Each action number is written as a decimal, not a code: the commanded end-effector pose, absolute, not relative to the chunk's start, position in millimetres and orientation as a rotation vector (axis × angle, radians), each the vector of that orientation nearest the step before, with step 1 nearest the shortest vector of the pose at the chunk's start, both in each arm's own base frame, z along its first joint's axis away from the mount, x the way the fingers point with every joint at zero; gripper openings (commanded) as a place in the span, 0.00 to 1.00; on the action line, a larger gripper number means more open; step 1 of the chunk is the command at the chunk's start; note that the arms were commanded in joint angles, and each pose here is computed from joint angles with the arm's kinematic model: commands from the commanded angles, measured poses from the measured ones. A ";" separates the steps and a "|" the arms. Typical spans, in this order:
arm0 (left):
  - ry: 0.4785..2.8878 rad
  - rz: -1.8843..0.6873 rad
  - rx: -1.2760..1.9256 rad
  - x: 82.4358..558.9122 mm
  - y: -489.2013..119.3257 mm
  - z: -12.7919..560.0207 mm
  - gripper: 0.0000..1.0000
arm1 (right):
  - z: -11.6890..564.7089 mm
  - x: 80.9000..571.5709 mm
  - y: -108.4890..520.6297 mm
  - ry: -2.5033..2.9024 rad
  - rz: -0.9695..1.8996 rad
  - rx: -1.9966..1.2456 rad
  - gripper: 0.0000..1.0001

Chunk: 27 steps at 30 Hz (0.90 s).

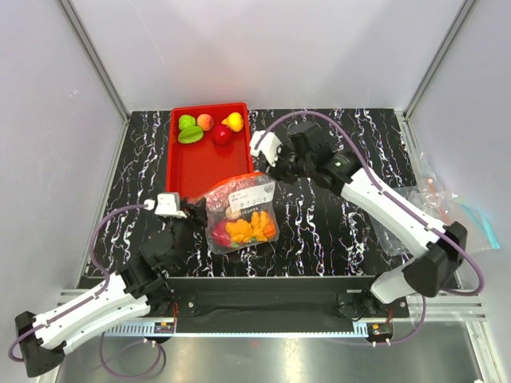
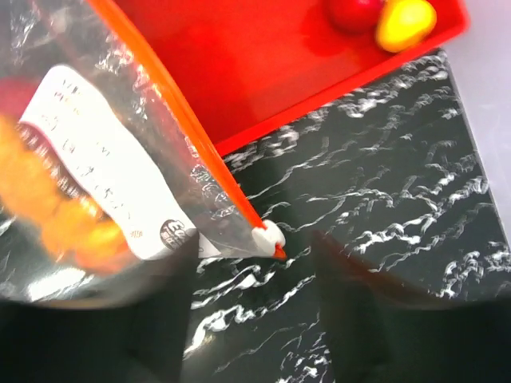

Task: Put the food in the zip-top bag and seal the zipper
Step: Place the zipper food storage bag at the center of the board, then reset both arms

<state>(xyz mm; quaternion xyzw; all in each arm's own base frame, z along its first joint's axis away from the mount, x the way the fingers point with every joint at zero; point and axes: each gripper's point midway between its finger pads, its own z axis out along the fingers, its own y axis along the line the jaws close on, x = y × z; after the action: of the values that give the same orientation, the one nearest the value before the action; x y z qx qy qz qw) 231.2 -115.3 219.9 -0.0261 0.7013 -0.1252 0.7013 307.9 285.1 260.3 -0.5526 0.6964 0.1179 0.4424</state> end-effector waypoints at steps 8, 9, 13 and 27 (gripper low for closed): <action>1.476 -0.375 -0.165 238.7 -110.1 294.3 0.99 | 339.2 357.7 277.2 1.583 0.251 -0.813 1.00; 1.472 -0.386 -0.163 234.8 -107.2 307.1 0.99 | 355.4 353.2 268.7 1.564 0.257 -0.748 1.00; 1.484 -0.485 -0.056 216.7 -115.8 340.0 0.99 | 372.7 344.2 237.4 1.685 0.338 -0.365 1.00; 1.797 -0.431 0.290 168.1 -108.3 297.6 0.99 | 292.6 232.6 170.1 1.931 0.647 0.073 1.00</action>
<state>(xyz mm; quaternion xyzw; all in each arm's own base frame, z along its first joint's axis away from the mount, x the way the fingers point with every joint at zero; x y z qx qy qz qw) 179.4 -108.2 338.8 0.0600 0.7318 -0.2179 0.6429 249.1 186.4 296.0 -0.0322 0.8135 0.2423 0.5277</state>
